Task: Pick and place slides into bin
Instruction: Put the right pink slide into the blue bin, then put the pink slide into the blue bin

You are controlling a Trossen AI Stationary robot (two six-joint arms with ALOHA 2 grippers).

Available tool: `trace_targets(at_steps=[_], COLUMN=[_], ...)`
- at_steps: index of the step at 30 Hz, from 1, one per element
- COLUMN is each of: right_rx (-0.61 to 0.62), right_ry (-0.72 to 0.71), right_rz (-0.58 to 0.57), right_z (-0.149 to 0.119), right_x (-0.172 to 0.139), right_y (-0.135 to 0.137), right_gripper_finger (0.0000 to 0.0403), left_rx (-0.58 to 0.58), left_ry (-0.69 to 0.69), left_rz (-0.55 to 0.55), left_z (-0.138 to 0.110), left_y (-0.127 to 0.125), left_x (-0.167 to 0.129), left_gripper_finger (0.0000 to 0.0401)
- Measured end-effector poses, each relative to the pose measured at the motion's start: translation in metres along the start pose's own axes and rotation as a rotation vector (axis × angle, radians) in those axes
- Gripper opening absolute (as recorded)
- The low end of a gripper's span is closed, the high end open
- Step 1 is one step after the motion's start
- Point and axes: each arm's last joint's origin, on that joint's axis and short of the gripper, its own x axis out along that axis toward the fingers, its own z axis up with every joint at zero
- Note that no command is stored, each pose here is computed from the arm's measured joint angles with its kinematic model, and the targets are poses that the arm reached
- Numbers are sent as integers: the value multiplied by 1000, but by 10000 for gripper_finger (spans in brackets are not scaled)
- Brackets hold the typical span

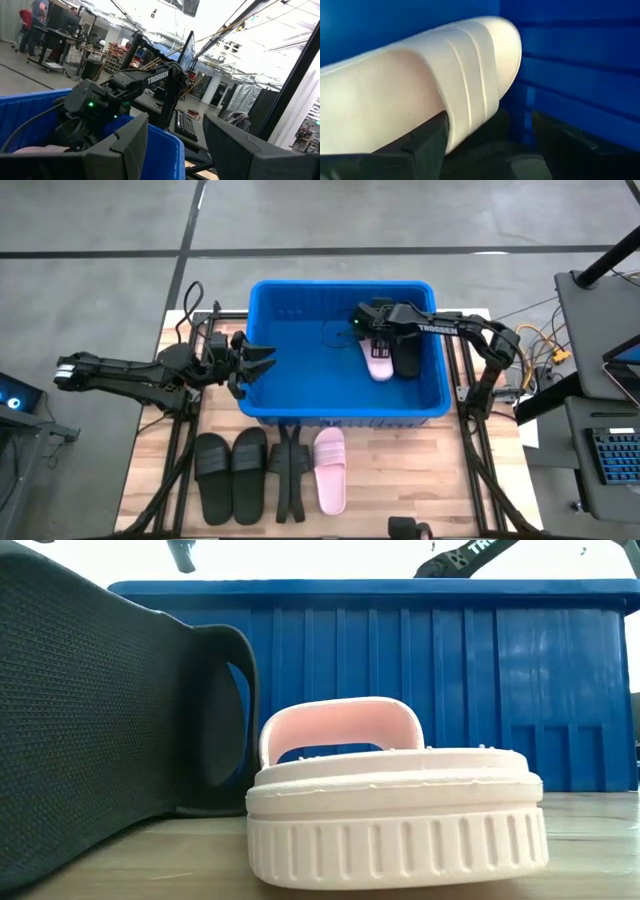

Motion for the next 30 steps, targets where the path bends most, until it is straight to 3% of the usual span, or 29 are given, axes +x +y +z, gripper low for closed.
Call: trace_targets(at_steps=[11,15,20,30], right_rx=[70,236,425,528], right_ry=[25,3,-185,-639], right_rz=[13,68,258,280], right_z=[0,1,4,-11], right_x=[-8,-14,-41,-154], right_y=[-4,-7,-12,-1], right_gripper_finger=[267,259,245,228], left_rx=[0,0,-2,-8], left_ry=[0,0,-2,-22], left_rz=[0,0,-1,-17], left_z=[0,0,0,4], left_y=[0,0,0,-1], left_x=[0,0,0,-2], left_gripper_finger=[176,176,176,176])
